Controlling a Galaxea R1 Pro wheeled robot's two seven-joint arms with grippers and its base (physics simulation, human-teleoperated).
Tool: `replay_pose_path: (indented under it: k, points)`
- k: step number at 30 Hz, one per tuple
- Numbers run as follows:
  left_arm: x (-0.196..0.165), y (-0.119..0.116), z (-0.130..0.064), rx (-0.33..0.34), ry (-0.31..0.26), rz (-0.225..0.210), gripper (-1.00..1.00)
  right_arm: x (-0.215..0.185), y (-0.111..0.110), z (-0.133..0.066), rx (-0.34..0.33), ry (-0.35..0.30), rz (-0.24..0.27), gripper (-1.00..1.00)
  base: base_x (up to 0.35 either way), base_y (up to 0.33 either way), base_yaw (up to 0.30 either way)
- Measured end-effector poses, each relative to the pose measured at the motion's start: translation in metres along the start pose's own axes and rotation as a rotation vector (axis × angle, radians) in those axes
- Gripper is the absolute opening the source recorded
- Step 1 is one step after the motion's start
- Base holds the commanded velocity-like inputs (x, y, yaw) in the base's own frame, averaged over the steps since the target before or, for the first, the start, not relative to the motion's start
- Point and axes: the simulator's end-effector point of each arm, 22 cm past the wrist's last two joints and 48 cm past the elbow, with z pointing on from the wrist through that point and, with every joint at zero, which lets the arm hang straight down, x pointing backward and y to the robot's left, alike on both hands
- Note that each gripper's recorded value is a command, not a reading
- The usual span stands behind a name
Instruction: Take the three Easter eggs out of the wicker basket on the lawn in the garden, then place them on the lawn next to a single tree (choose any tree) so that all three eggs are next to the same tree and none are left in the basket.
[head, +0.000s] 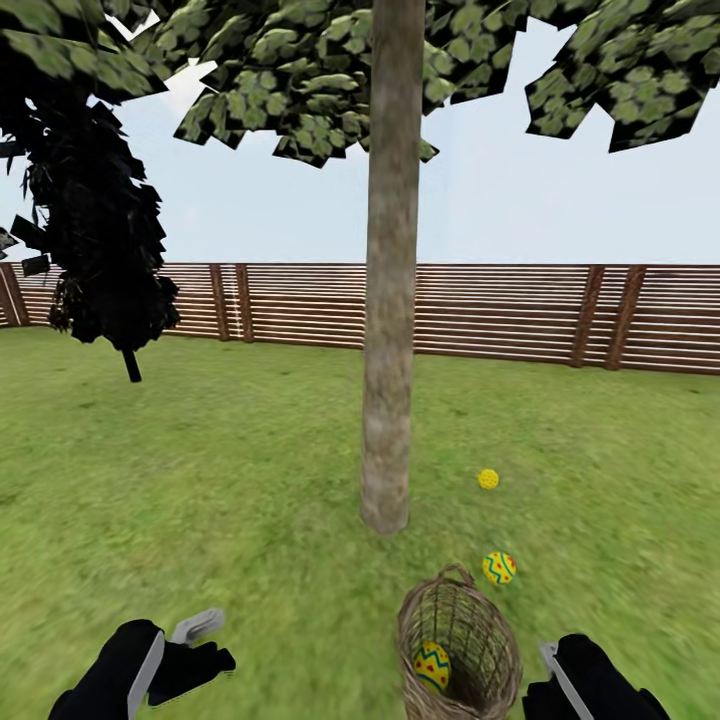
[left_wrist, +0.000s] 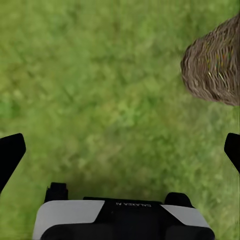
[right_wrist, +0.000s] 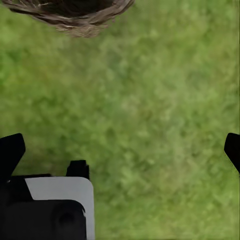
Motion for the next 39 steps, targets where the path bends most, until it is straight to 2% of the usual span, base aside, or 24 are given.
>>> replay_pose_path:
  k: [8, 14, 16, 18, 21, 25, 28, 31, 39]
  points:
    - [-0.002, 0.006, -0.002, -0.010, -0.005, -0.002, 1.00, 0.000, 0.000, 0.000, 0.000, 0.000, -0.001, 1.00, 0.344, 0.000, 0.000]
    - [-0.006, 0.022, -0.006, -0.034, -0.010, -0.002, 1.00, 0.000, 0.000, 0.000, 0.001, -0.001, -0.002, 1.00, 0.338, 0.000, 0.000]
    - [-0.010, 0.036, -0.011, -0.055, -0.014, -0.003, 1.00, 0.000, -0.001, 0.000, 0.004, 0.000, -0.002, 1.00, 0.182, 0.000, 0.000]
    - [-0.013, 0.060, -0.017, -0.090, -0.015, -0.008, 1.00, 0.000, -0.004, 0.000, 0.007, 0.002, 0.000, 1.00, 0.075, 0.000, 0.000]
    - [0.001, 0.103, -0.019, -0.139, 0.025, -0.036, 1.00, 0.000, -0.005, 0.000, 0.009, 0.002, -0.001, 1.00, 0.023, 0.000, 0.000]
    - [-0.004, 0.124, -0.025, -0.163, -0.001, -0.038, 1.00, 0.001, -0.010, 0.000, 0.013, 0.002, 0.003, 1.00, 0.006, 0.000, 0.000]
    - [-0.003, 0.124, -0.023, -0.164, -0.004, -0.036, 1.00, 0.002, -0.038, -0.002, 0.044, 0.001, 0.015, 1.00, 0.000, 0.000, 0.000]
    - [-0.001, 0.123, -0.021, -0.162, 0.001, -0.036, 1.00, 0.002, -0.051, -0.003, 0.058, 0.000, 0.024, 1.00, 0.000, 0.000, 0.000]
    - [-0.003, 0.121, -0.022, -0.151, -0.006, -0.042, 1.00, 0.002, -0.051, -0.003, 0.059, 0.001, 0.026, 1.00, 0.000, 0.000, 0.000]
